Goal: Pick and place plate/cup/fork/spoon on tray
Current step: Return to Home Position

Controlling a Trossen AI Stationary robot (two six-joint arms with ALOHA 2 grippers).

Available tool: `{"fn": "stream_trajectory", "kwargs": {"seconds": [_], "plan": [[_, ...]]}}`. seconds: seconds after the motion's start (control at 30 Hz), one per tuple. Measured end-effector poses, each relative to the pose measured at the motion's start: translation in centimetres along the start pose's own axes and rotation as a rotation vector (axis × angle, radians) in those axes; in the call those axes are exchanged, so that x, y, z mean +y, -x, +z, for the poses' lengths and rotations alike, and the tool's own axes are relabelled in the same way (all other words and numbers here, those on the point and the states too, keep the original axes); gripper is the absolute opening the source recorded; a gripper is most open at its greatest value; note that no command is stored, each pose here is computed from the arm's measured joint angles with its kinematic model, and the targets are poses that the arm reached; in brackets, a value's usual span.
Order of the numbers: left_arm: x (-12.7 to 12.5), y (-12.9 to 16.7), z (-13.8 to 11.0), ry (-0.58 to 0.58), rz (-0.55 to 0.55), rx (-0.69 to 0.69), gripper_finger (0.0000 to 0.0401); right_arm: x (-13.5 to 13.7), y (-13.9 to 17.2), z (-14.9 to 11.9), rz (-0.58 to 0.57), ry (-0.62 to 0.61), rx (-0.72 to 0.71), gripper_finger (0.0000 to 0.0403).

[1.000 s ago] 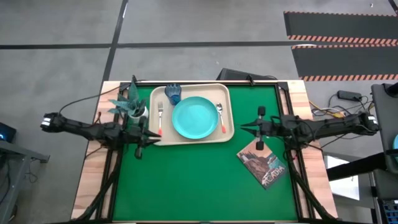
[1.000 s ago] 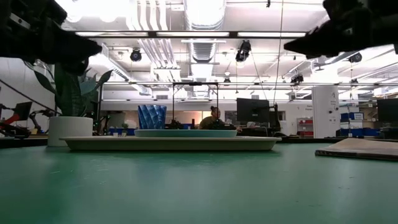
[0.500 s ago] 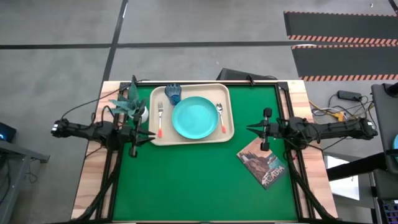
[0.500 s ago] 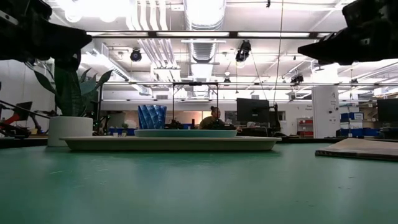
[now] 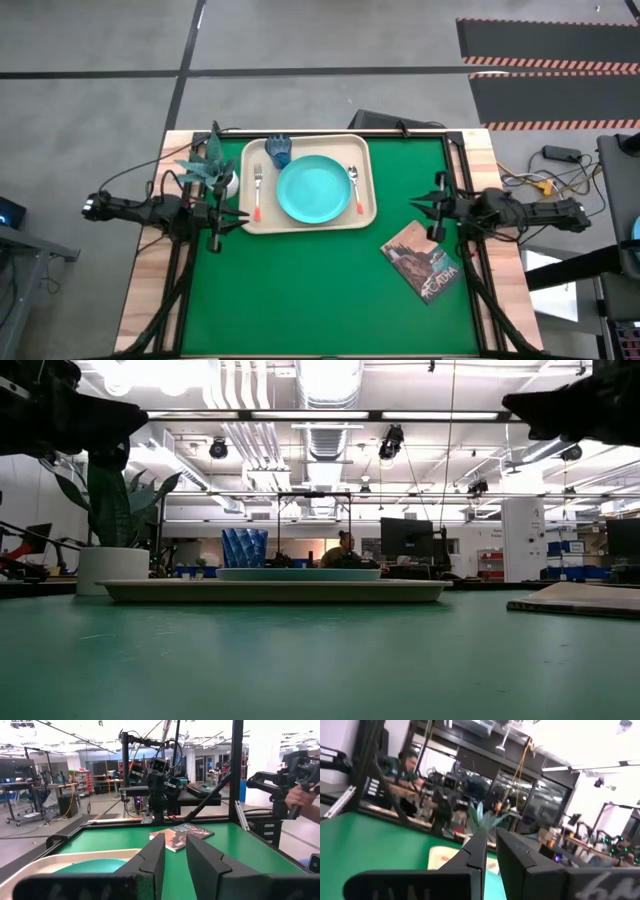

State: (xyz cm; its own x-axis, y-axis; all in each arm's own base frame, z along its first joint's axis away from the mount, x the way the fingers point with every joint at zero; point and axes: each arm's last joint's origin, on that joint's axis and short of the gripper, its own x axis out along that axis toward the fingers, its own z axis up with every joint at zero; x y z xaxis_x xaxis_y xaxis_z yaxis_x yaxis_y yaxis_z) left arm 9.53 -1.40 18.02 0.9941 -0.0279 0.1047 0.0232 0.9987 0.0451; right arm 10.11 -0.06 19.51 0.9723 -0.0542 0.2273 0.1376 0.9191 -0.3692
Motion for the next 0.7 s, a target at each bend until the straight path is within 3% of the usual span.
{"fn": "stream_trajectory", "kwargs": {"seconds": [0.33,0.53,0.7], "plan": [[-0.05,-0.25,-0.32,-0.006,0.000,0.038,0.0063,-0.12,0.82,0.54,0.026,0.017,-0.074,0.0031],[-0.09,-0.39,-0.54,-0.010,0.000,0.061,0.0063,0.14,0.84,0.46,0.100,0.042,-0.089,0.0031],[-0.12,-0.50,-0.70,-0.013,-0.001,0.079,0.0063,0.16,0.78,0.36,0.097,-0.007,-0.074,0.0031]]}}
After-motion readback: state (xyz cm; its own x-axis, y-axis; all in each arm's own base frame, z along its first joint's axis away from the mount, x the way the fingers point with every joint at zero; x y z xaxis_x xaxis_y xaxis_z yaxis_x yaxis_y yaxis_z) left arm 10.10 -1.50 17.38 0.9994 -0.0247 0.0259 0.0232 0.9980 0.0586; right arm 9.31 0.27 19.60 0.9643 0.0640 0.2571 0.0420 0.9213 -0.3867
